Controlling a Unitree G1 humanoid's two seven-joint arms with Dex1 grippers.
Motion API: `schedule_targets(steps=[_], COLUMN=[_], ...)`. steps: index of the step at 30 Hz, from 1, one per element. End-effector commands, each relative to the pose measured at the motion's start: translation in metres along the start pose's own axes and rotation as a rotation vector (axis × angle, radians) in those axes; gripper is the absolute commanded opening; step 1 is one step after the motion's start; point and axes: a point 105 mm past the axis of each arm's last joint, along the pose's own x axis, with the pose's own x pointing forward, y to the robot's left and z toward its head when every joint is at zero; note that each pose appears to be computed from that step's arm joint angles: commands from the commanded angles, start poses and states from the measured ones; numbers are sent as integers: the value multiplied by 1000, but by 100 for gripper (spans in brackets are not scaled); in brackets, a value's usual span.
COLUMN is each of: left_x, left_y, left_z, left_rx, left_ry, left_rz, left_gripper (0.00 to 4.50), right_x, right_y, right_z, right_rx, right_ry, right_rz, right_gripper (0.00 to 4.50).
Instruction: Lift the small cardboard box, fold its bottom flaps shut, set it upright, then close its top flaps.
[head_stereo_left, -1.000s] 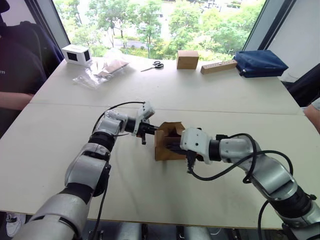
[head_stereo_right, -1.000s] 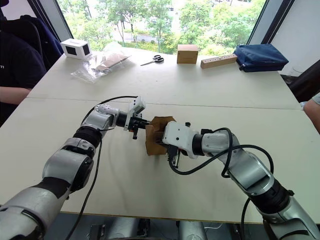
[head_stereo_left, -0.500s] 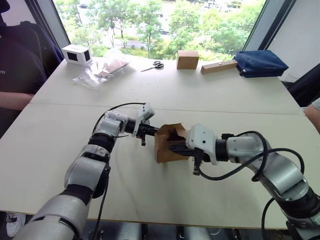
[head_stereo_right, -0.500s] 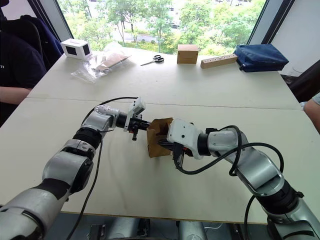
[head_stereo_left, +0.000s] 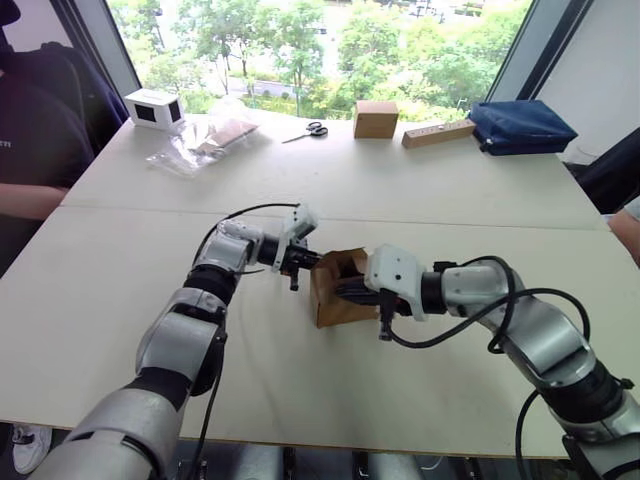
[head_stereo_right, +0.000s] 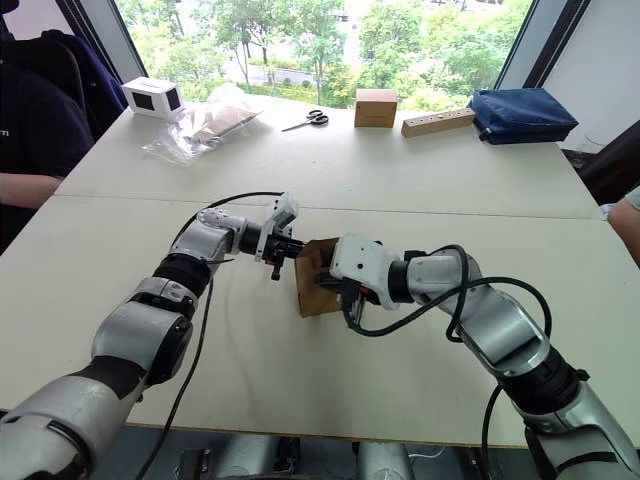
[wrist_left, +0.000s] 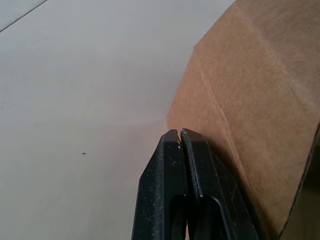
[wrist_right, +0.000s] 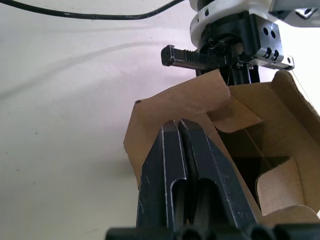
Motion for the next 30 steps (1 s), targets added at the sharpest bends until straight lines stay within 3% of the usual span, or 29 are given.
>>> schedule_targets(steps=[1,18,25,30], left_x=[3,17,-4,-42], left_y=[-3,-2,17,30], left_z=[21,19,29,40], left_rx=[62,56,65,52], left_ry=[-38,-33,-75,-161], left_rz=[-23,-10,128,251], left_gripper=[4,4,4,4], right_x=[0,1,3,6], right_y=[0,-1,2,1], right_z=[8,-3,-5,-6], right_rx=[-19,19,33,39], right_ry=[-29,-16,-16,-22], right_rz=[9,15,34,36], right_gripper=[0,0,0,0])
